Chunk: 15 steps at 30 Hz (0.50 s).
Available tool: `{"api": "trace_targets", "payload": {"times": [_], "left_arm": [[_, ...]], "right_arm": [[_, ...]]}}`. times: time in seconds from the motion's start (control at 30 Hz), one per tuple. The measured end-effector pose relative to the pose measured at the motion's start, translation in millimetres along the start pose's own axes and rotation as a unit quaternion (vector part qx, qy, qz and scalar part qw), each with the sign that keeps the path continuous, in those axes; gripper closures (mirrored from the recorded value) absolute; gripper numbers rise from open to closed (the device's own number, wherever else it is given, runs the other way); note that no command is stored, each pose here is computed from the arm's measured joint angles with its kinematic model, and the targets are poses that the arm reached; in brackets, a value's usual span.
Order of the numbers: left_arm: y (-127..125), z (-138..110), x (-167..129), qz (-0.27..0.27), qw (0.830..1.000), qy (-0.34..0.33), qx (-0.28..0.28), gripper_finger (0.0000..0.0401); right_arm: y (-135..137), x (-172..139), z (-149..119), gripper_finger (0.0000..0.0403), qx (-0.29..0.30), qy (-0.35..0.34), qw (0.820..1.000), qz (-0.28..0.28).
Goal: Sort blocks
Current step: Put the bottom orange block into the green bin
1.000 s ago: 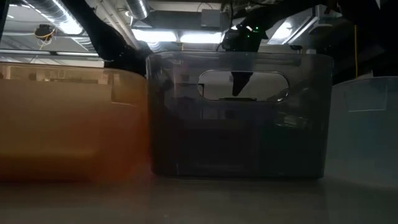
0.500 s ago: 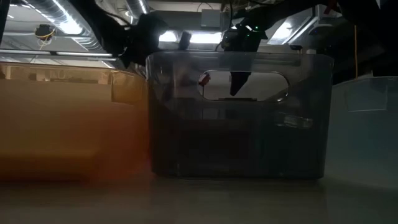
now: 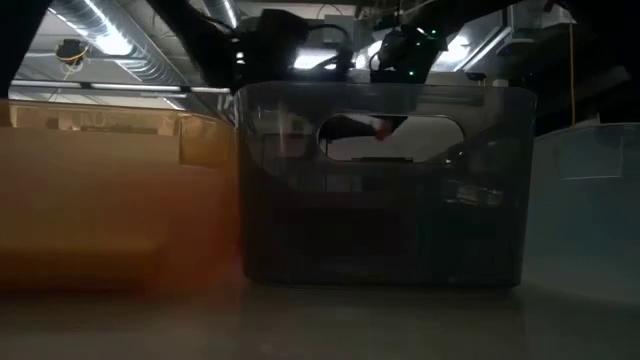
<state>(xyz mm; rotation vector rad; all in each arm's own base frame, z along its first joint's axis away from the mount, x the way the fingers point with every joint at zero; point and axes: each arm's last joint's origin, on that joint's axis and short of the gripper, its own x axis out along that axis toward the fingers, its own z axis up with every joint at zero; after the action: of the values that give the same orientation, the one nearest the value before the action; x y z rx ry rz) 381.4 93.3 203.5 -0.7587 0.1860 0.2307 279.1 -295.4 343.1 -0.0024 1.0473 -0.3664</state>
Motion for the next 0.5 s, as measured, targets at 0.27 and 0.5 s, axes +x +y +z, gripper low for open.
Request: {"api": "trace_targets", "payload": {"times": [0.27, 0.5], "left_arm": [[-32, -14, 48, -0.077, 0.990, 0.033, 0.110, 0.0306], [-52, -38, 58, -0.116, 0.960, 0.043, 0.252, 0.0305]], "right_arm": [[-2, -1, -3, 0.0175, 0.070, 0.005, 0.998, 0.001], [-1, -1, -5, 0.0175, 0.073, 0.013, 0.997, 0.014]]}}
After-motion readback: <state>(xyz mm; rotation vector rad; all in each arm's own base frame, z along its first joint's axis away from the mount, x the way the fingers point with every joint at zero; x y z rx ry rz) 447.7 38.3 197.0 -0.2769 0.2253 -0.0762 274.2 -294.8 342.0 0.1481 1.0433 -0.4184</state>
